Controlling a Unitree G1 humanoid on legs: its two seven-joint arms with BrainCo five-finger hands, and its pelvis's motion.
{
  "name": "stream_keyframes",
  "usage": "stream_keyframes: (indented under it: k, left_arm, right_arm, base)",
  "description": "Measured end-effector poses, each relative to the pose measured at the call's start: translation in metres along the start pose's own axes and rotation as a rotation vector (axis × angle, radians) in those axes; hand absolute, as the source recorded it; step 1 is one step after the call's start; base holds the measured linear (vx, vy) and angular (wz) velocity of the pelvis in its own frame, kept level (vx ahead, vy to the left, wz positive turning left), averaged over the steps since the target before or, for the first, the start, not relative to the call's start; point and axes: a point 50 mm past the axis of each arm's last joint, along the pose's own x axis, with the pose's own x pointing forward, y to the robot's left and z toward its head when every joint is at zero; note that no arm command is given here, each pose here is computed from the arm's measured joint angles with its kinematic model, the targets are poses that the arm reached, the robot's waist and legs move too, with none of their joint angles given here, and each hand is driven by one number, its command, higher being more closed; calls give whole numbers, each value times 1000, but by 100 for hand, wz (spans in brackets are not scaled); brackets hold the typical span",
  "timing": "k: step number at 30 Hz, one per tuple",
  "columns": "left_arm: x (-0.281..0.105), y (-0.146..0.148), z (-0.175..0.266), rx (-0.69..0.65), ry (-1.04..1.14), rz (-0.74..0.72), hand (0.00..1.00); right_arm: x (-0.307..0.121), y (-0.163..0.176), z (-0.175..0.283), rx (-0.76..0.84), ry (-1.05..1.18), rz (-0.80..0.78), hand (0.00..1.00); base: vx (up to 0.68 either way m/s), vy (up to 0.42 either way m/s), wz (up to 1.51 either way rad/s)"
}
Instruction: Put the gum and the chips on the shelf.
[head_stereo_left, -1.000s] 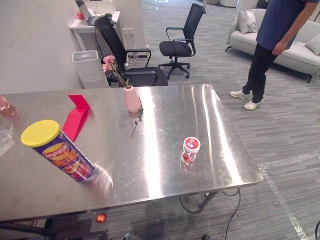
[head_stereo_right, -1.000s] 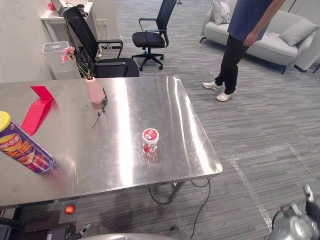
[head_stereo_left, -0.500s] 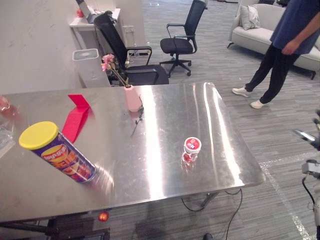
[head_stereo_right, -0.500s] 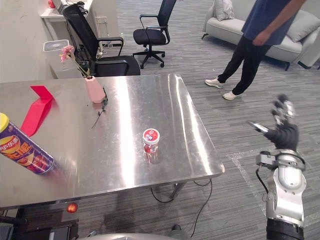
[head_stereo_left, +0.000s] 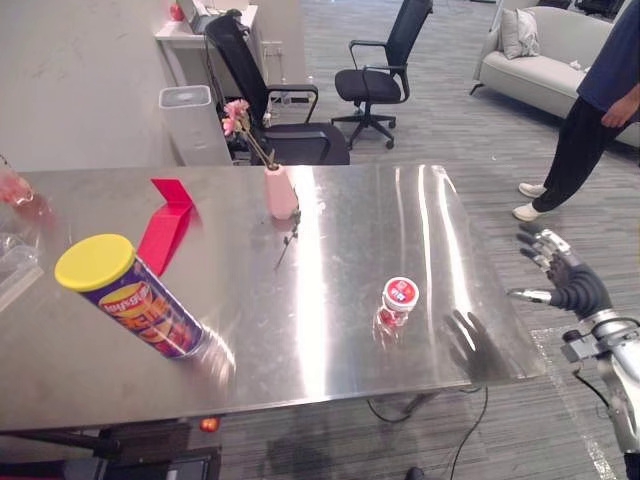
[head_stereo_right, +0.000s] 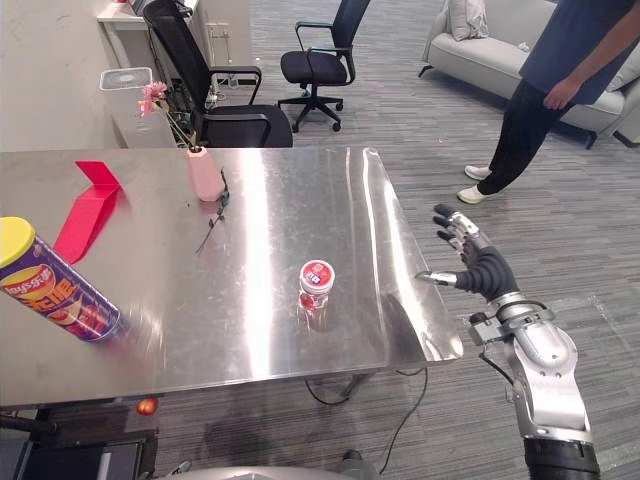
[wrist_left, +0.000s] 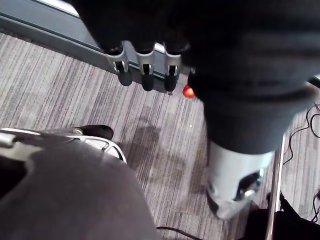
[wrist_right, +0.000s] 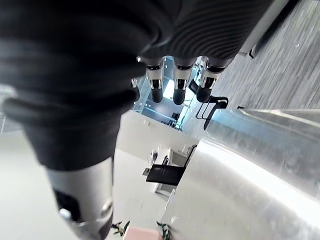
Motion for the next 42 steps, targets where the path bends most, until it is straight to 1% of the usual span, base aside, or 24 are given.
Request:
stream_keyframes:
  k: [11,21,26,33,42]
  left_arm:
    - [0,0,1,26,-10,-7,0]
    - [0,0,3,63,-19,-17,0]
    - [1,1,2,71,-16,-17,0]
    - [1,3,0,79,4,-15,0]
    - [1,4,-2,82,18,-16,0]
  right_arm:
    - [1,26,-3,4,24,197,0]
    - [0,47,-12,-31,74,304,0]
    - [1,54,-15,-19,80,323,0]
    - [4,45,-34,9,148,213,0]
    - [7,38,-44,16,184,162,0]
  base:
    - [-33,-20,0]
    - [-4,-10,10]
    - [-8,-8,8]
    - [-28,-13,10]
    - [-27,-13,12]
